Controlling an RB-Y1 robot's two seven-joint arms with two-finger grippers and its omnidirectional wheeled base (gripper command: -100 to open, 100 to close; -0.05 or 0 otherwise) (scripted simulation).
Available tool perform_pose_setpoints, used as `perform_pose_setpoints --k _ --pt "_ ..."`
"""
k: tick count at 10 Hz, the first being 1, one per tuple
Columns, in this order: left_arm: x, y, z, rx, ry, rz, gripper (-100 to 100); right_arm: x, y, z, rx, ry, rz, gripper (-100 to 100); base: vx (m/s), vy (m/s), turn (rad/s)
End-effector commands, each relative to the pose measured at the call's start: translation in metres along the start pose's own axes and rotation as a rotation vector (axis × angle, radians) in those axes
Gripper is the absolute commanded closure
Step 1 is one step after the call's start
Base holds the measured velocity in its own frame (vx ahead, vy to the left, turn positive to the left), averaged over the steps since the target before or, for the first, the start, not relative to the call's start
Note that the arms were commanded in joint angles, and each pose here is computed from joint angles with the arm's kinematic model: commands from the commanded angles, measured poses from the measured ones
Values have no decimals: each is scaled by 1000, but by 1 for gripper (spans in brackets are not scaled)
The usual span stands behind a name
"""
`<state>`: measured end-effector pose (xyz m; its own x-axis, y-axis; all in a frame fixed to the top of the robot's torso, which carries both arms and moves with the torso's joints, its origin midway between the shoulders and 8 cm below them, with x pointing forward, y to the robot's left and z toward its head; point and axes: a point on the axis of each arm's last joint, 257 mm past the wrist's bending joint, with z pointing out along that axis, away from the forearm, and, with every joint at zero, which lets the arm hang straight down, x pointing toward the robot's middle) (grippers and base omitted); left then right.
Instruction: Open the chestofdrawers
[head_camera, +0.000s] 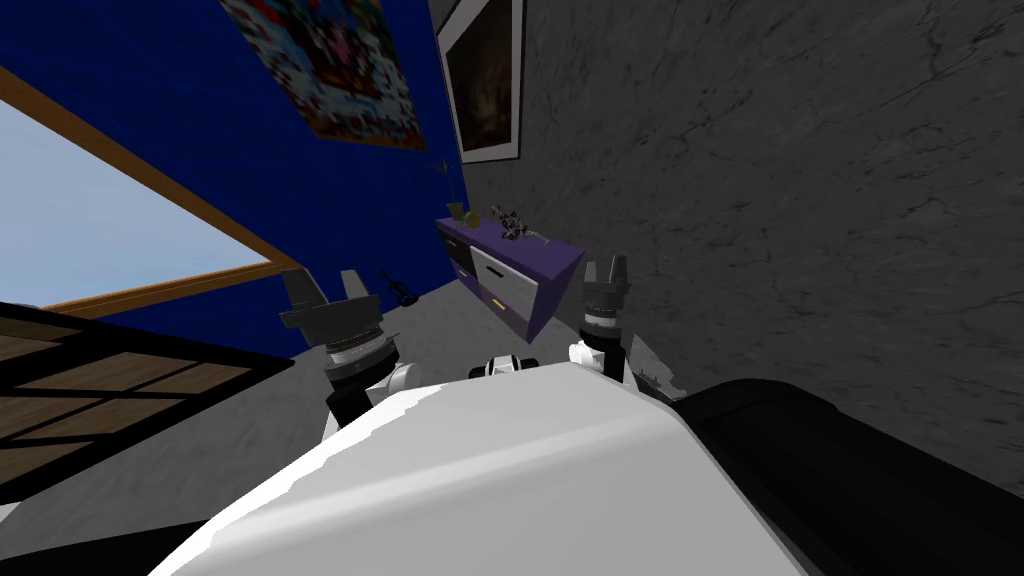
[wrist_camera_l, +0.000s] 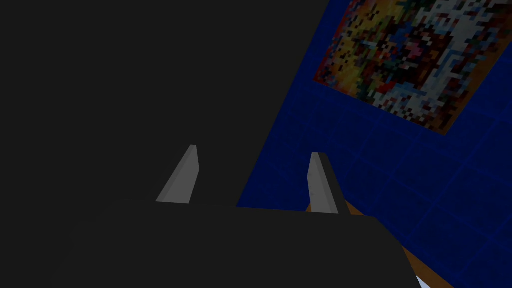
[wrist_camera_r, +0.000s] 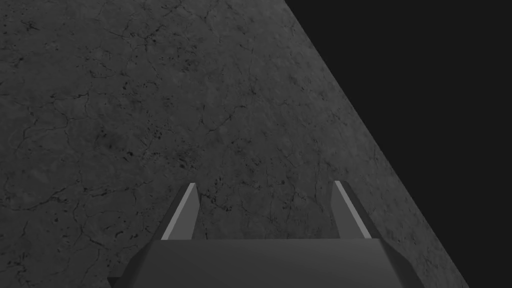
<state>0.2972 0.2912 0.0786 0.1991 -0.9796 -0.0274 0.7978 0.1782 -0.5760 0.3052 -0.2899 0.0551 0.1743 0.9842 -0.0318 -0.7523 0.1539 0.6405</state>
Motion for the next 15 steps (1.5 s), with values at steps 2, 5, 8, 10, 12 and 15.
perform_pose_setpoints --k 2,5,8,10,12,15 --pt "0 0 0 -1 0 0 0 15 -33 -1 75 110 -132 -100 41 60 44" --pt "0 0 0 -1 0 0 0 20 -75 -4 162 184 -291 -100 38 96 54" --pt "0 0 0 -1 0 0 0 18 -107 -6 222 232 -429 -100 39 69 46" --pt "0 0 0 -1 0 0 0 16 -128 -8 267 261 -516 -100 34 68 36" --pt "0 0 0 -1 0 0 0 12 -147 -9 304 288 -608 -100 47 84 55" --pt "0 0 0 -1 0 0 0 -2 -182 -13 382 323 -768 -100 47 65 48"
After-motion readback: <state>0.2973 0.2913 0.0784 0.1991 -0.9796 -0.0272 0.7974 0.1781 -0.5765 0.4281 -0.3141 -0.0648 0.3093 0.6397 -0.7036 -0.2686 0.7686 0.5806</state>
